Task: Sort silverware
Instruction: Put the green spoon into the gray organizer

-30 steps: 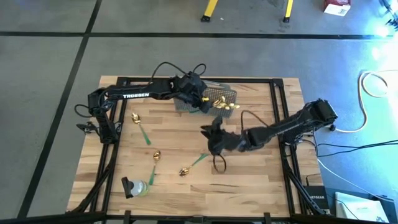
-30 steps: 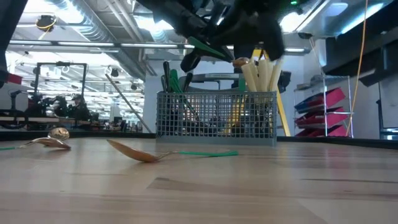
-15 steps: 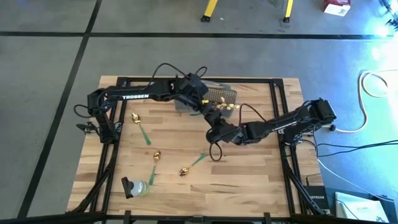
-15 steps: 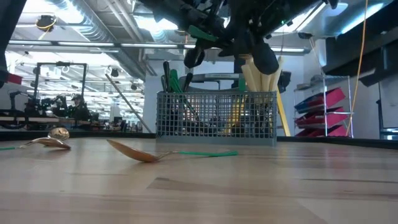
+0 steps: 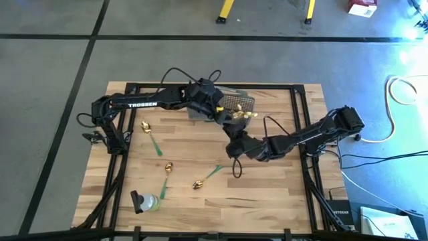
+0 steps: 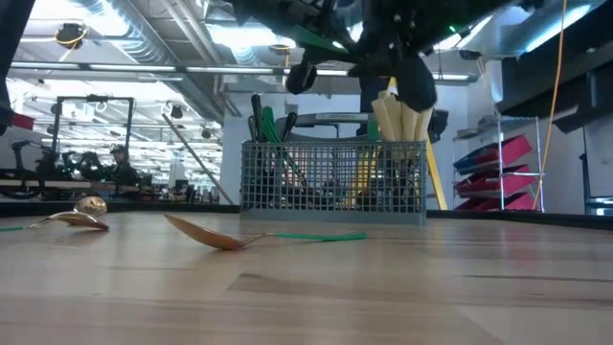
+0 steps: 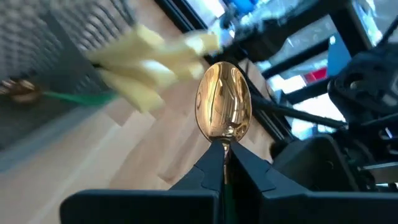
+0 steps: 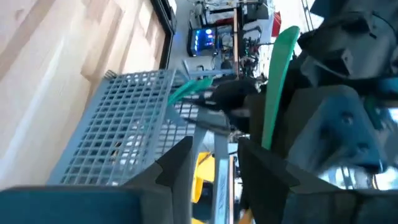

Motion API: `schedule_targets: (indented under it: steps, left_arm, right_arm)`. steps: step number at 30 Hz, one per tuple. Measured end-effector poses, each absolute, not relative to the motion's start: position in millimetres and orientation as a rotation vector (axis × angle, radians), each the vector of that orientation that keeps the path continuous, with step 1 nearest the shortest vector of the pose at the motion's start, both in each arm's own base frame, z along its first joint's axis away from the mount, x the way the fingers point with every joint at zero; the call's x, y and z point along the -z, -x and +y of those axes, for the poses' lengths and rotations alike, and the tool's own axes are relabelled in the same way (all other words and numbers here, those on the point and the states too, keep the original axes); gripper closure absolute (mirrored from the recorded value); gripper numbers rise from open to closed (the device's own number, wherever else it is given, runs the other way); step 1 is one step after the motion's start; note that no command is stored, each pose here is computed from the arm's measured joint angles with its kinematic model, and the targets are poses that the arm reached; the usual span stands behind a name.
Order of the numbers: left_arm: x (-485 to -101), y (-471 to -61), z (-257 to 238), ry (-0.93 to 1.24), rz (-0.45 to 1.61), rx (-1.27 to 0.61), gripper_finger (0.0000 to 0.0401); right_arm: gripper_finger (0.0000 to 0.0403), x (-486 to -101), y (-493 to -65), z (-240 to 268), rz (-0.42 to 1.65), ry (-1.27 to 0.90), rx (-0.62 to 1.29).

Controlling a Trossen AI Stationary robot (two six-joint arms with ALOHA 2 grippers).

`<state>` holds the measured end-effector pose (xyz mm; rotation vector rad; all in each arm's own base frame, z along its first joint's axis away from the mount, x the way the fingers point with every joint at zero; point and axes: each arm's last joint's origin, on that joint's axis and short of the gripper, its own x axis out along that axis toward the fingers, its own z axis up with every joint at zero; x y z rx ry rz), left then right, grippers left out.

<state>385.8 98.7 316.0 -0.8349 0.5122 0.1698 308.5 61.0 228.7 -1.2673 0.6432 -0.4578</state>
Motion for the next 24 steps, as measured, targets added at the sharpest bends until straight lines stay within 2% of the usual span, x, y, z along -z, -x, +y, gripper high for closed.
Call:
schedule_targets:
  steps: [5,8,16,24]
  left_arm:
    - [-314,-379,120,0.813,0.482,-0.319,0.0401]
    - [-313,-375,132,0.821,0.473,-0.357,0.0401]
    - [-297,-372,156,0.824,0.505,-0.471,0.0401]
    - [-277,-386,153,0.850,0.545,-0.447,0.0401]
  right_arm:
    - [0.0292,-212,-276,51,0.723,1.212,0.612]
    - [0.0292,-207,-253,46,0.689,1.123,0.668]
    - [0.0292,-209,-208,50,0.537,0.920,0.722]
    - [0.0292,-215,-197,62,0.480,0.890,0.711]
